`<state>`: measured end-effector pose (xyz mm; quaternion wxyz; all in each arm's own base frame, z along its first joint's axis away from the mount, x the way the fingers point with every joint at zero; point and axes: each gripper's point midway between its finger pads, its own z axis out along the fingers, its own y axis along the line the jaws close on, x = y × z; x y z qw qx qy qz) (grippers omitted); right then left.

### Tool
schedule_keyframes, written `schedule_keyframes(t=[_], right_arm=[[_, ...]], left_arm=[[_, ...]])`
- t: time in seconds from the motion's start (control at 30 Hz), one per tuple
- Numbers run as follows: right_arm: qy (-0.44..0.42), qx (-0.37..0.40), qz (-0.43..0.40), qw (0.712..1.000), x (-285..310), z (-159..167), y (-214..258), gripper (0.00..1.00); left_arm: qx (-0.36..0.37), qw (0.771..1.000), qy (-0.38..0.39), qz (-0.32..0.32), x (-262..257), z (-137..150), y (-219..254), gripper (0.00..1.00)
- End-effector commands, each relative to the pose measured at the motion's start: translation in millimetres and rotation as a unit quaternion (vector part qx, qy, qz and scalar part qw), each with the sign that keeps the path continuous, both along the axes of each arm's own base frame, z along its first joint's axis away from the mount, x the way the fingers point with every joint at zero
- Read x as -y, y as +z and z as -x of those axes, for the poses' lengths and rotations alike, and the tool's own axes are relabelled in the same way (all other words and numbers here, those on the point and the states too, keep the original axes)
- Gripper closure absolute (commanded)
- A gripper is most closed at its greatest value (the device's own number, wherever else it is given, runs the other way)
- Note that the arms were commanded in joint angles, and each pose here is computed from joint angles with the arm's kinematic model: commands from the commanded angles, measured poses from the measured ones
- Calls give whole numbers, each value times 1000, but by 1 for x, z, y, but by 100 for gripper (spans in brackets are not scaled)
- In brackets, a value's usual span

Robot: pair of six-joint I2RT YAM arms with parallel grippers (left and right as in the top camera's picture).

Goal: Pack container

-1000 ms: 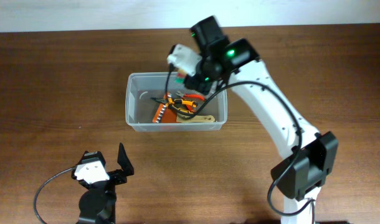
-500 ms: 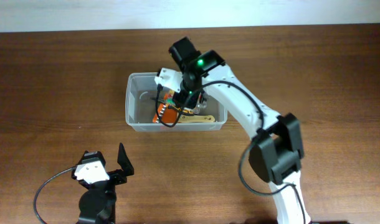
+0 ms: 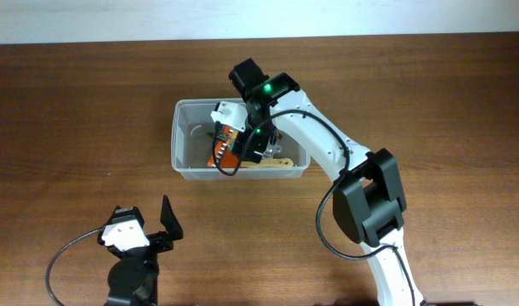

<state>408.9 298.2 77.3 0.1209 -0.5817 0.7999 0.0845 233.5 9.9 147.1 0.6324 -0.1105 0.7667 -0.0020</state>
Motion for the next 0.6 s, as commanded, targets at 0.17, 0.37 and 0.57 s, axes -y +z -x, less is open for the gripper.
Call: schedule_keyframes(t=[0.17,0.37,0.57], right_arm=[[-336,105,-94,931,60,-80,141,1],[-482,134,-151,852,159,-117,203,1],[-530,159,-156,818,224,-134,216,1]], left_arm=[[0,1000,-1,-4,0,0,0,1],[0,1000,-1,-4,0,0,0,1],[0,1000,-1,-4,0,0,-1,1]])
